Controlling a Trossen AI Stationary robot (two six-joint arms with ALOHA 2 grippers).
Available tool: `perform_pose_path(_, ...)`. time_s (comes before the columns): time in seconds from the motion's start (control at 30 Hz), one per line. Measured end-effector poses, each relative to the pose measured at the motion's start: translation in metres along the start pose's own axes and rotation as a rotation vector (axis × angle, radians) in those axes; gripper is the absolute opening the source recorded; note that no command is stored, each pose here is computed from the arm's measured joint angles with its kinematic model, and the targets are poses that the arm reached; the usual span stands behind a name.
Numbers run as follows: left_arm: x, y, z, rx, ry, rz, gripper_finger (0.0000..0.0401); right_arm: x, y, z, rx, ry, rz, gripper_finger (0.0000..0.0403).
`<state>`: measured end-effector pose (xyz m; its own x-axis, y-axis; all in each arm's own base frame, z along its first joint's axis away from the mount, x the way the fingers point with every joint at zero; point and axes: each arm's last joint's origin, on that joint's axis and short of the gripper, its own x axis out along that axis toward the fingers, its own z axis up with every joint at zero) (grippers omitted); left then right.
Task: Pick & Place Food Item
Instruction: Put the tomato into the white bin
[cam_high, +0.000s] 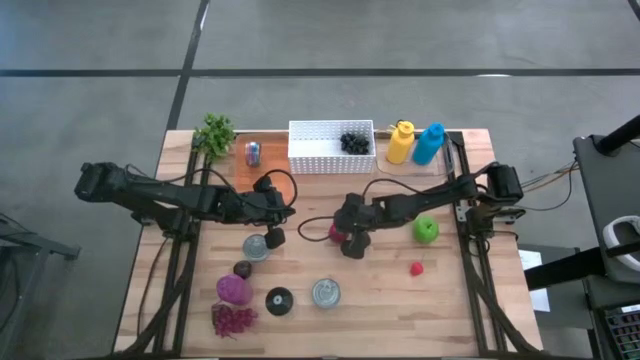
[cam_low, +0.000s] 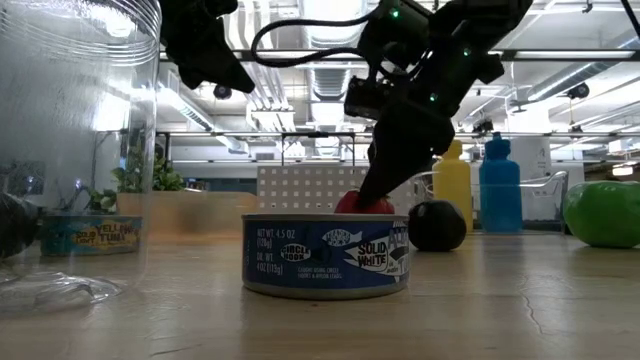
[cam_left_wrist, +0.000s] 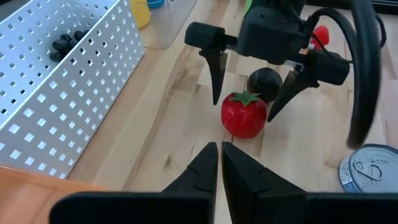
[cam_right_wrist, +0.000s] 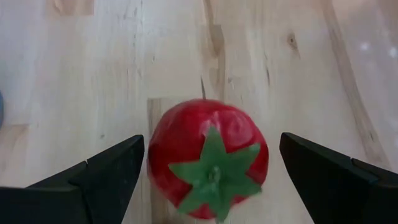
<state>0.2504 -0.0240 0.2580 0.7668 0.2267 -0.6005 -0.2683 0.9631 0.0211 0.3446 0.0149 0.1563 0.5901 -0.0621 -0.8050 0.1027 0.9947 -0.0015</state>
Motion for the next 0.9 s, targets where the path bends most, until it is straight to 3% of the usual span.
perform_pose_path(0.53,0.0000,0.0000,-0.0001,0.000,0.001,0.000,0.0026,0.0112,-0.0007,-0.0035,-0.038,0.021,0.067,0.0369)
perform_pose_path(0.9,0.0001,0.0002,-0.0001,0.000,0.001,0.001,0.0026,0.0112,-0.0008,-0.0035,-0.056,0.020,0.067,0.0286)
